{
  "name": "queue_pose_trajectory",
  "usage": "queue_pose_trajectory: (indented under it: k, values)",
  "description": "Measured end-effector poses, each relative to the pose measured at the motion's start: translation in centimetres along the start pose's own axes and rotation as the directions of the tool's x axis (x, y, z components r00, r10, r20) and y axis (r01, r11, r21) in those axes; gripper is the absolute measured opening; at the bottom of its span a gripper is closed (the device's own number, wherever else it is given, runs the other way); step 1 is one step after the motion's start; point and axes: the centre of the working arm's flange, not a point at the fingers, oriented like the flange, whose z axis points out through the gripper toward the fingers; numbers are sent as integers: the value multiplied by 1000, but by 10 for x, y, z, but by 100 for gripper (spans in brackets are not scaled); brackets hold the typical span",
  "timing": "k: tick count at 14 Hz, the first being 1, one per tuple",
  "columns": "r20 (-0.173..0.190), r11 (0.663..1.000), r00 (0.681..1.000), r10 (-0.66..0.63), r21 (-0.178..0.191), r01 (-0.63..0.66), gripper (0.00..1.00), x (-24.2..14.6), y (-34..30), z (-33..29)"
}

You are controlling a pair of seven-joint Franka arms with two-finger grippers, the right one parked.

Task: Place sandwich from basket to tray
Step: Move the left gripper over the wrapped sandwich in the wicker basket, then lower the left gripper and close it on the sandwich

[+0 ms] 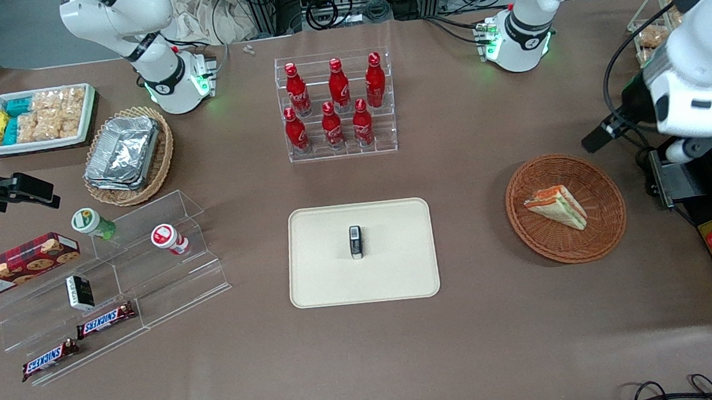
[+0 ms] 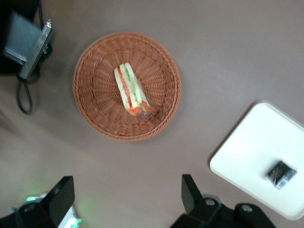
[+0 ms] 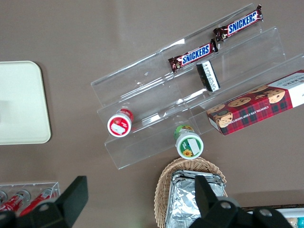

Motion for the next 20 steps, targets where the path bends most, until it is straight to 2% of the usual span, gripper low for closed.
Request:
queue_pose_trajectory:
  k: [4,8,11,14,20]
  values:
    - [10,993,993,-121,11,121,100,10,-7,94]
    - [-12,977,977,-213,-29,212,100,30,-45,170]
    - [-11,963,963,-268,-36,267,100,31,-48,208]
    - [4,956,956,-294,-11,294,100,36,-43,242]
    - [8,952,952,-307,2,307,100,47,-38,301]
